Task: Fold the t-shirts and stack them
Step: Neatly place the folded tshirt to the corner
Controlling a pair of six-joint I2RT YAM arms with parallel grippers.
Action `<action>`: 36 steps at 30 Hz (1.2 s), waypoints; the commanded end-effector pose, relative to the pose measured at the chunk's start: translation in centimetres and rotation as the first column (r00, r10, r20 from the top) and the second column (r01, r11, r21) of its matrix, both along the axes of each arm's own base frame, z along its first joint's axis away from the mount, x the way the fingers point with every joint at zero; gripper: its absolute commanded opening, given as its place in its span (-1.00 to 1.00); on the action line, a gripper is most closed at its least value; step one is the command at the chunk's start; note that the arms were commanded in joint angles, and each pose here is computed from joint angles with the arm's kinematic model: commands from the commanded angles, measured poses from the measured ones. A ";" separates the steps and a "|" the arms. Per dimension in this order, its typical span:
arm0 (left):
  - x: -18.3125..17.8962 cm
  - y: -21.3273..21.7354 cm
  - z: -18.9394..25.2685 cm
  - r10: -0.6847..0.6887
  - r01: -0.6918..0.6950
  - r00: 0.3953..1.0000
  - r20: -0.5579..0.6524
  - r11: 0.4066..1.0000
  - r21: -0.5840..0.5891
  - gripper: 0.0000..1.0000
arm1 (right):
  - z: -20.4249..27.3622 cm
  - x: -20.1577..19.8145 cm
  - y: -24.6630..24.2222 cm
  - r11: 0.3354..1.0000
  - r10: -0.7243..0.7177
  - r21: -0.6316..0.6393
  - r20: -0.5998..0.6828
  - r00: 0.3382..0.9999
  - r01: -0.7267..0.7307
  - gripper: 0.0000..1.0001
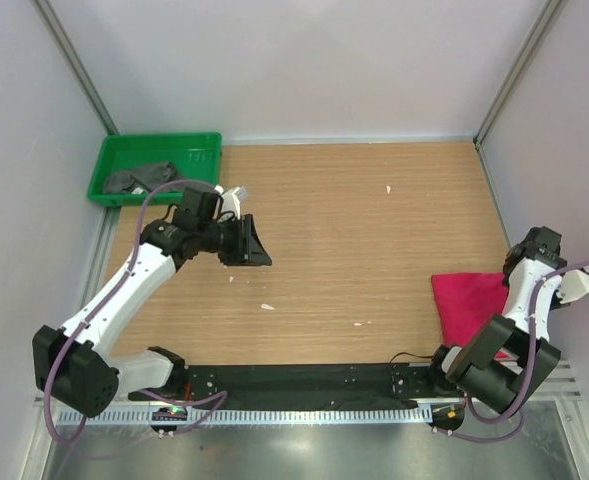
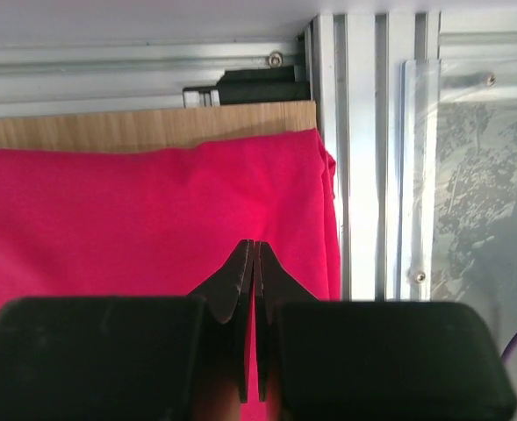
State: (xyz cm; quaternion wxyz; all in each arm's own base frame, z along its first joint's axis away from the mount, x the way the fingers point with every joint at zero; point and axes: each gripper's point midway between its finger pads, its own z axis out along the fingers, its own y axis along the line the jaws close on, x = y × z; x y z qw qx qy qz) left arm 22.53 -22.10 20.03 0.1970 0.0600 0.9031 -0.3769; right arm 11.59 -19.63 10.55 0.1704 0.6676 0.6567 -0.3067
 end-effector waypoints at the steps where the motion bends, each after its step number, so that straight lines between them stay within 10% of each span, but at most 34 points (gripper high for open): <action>1: 0.0 -0.2 1.5 0.002 0.000 0.999 0.039 0.999 -0.046 -0.23 | -2.0 -0.5 0.4 0.997 -0.072 0.018 0.020 0.997 0.072 -0.88; 28: -1.3 1.9 -0.4 0.042 -0.042 0.999 0.011 0.999 0.028 -0.26 | -6.9 -5.6 -0.4 0.942 -0.324 0.014 -0.220 0.920 0.335 -0.97; 36: -0.4 1.6 0.4 0.062 -0.062 0.998 0.030 0.998 -0.001 -0.26 | 2.7 3.0 -1.3 0.987 0.030 -0.157 -0.009 1.000 -0.031 -0.97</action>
